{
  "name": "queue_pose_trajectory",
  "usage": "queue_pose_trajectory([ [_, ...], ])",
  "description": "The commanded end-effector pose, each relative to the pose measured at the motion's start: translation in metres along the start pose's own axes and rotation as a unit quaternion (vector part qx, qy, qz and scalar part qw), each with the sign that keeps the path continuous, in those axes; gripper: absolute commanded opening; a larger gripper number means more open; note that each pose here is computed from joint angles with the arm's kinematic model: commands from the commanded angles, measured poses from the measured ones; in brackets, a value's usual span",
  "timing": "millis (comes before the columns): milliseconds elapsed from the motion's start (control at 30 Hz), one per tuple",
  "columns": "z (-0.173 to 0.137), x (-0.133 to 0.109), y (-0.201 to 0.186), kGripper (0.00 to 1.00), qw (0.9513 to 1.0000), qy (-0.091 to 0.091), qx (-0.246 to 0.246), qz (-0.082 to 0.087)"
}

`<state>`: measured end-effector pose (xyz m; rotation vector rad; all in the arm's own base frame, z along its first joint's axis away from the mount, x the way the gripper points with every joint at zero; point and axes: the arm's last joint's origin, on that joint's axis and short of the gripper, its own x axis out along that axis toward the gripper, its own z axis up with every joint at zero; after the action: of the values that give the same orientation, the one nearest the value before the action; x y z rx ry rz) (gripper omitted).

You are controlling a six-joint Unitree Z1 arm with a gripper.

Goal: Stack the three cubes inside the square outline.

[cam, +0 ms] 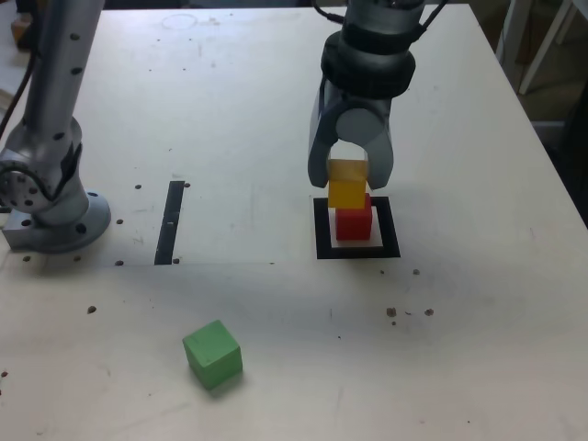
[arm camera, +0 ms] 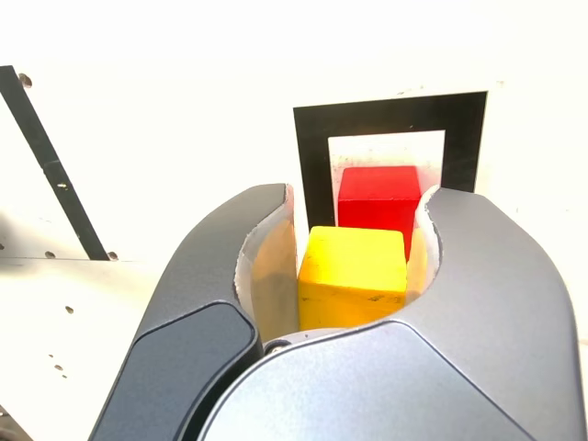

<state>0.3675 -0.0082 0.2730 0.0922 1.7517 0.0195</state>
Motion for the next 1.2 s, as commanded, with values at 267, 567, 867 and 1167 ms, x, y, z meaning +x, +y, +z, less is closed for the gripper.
queue_pose_trajectory([
  [267,0.006,0.002,0.007,0.39,1.0,-0.002,-0.005,0.001],
  [567,0.01,0.007,0.007,0.39,1.0,0.003,-0.005,0.001],
  [867,0.013,0.01,0.006,0.74,1.0,-0.003,-0.002,-0.001],
  [1167,0.012,0.012,0.006,0.99,1.0,-0.002,0.0,0.001],
])
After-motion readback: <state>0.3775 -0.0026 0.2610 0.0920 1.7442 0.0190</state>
